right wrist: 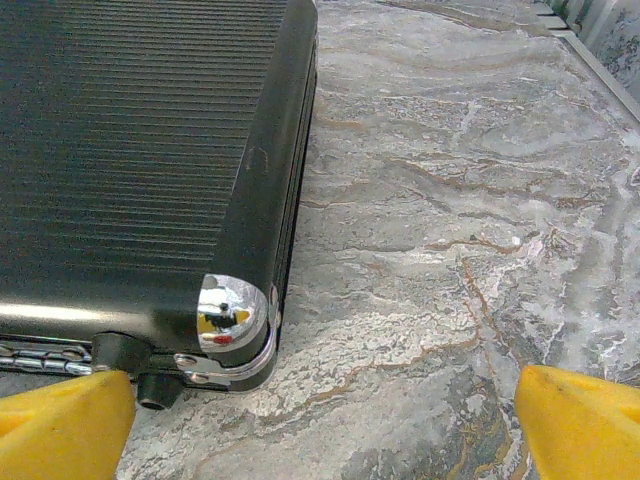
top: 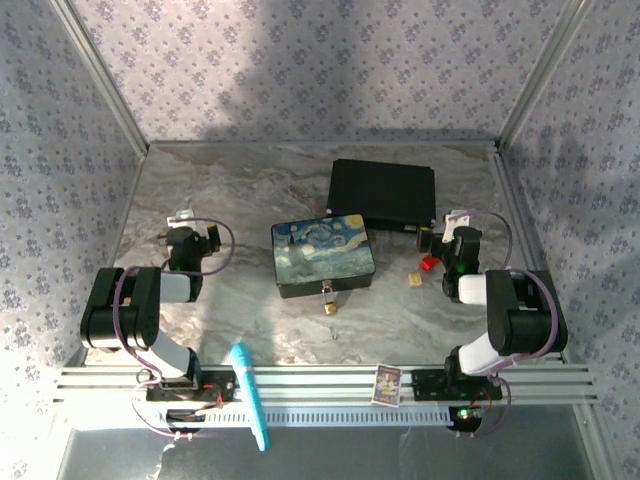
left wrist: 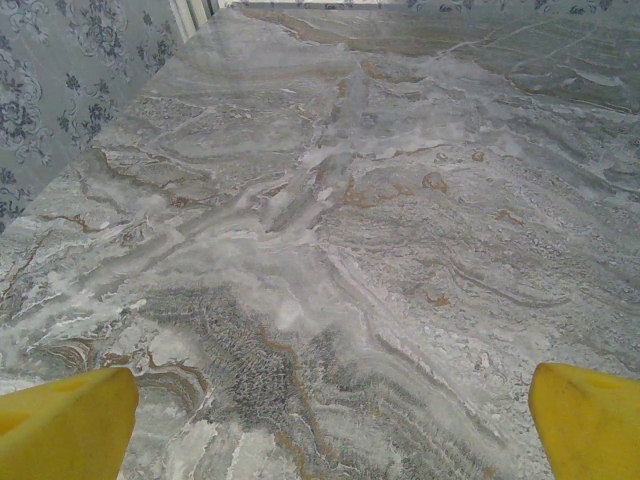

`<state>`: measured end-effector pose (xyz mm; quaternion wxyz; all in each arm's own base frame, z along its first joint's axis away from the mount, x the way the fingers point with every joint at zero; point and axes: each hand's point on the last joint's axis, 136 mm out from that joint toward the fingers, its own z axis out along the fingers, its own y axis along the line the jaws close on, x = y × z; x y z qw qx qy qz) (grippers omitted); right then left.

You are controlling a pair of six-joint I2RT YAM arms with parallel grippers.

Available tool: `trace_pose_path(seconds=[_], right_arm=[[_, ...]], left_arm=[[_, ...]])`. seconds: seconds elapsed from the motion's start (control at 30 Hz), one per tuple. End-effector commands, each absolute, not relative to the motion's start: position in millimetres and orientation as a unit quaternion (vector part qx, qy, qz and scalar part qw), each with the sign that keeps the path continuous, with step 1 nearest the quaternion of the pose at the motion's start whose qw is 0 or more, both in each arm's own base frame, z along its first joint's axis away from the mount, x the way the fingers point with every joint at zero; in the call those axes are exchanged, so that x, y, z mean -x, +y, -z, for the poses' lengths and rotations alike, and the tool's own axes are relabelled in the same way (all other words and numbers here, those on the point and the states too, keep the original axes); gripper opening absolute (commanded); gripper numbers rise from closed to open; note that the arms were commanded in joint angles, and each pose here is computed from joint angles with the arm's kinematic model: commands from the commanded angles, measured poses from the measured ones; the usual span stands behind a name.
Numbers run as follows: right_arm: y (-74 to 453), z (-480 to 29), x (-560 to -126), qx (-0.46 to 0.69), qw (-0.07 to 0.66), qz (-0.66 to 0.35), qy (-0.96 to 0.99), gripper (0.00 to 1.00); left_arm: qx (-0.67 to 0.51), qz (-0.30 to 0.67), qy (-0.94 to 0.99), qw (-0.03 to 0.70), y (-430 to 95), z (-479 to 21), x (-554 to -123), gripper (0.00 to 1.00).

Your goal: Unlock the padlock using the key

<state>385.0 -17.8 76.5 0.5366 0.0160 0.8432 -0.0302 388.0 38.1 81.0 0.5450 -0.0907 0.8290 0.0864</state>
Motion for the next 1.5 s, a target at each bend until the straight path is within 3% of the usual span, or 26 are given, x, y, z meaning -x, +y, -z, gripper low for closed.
trace_pose_path(seconds=[0.0,0.3,0.53,0.63,0.73,0.9,1.03,1.1,1.33,1.47], right_arm=[[-19,-82,-391,-0.012,0.543,0.032,0.839,0.99],[-27,-93,-387,-0.031,0.552,0.028,0.833,0.99],[-19,-157,-363,-0.035,0.58,0.004,0.814,0.99],[-9,-181,-347,-0.047,0.576,-0.035,0.815,0.99],[-18,-178,-324,-0.154,0.517,-0.067,0.839,0.99],[23,-165,-298,-0.15,0.447,-0.185,0.863,0.98],[60,-135,-266,-0.151,0.357,-0.223,0.895,0.86],[83,-126,-251,-0.124,0.333,-0.227,0.907,0.8],[153,-98,-205,-0.044,0.279,-0.221,0.934,0.77],[193,-86,-185,0.007,0.255,-0.207,0.944,0.68]], left_arm=[[0.095,-0.08,0.816,0.564,38,-92,-391,1.0],[0.088,-0.079,0.816,0.566,35,-93,-391,1.0],[0.127,-0.107,0.808,0.565,45,-126,-370,1.0],[0.177,-0.069,0.805,0.562,44,-150,-356,1.0],[0.265,0.0,0.786,0.558,43,-172,-330,1.0],[0.288,0.195,0.77,0.534,-5,-187,-300,1.0],[0.265,0.293,0.799,0.454,-54,-177,-271,1.0],[0.239,0.297,0.822,0.423,-74,-170,-253,1.0],[0.155,0.339,0.872,0.317,-150,-136,-210,0.96],[0.116,0.343,0.887,0.286,-183,-121,-189,0.93]])
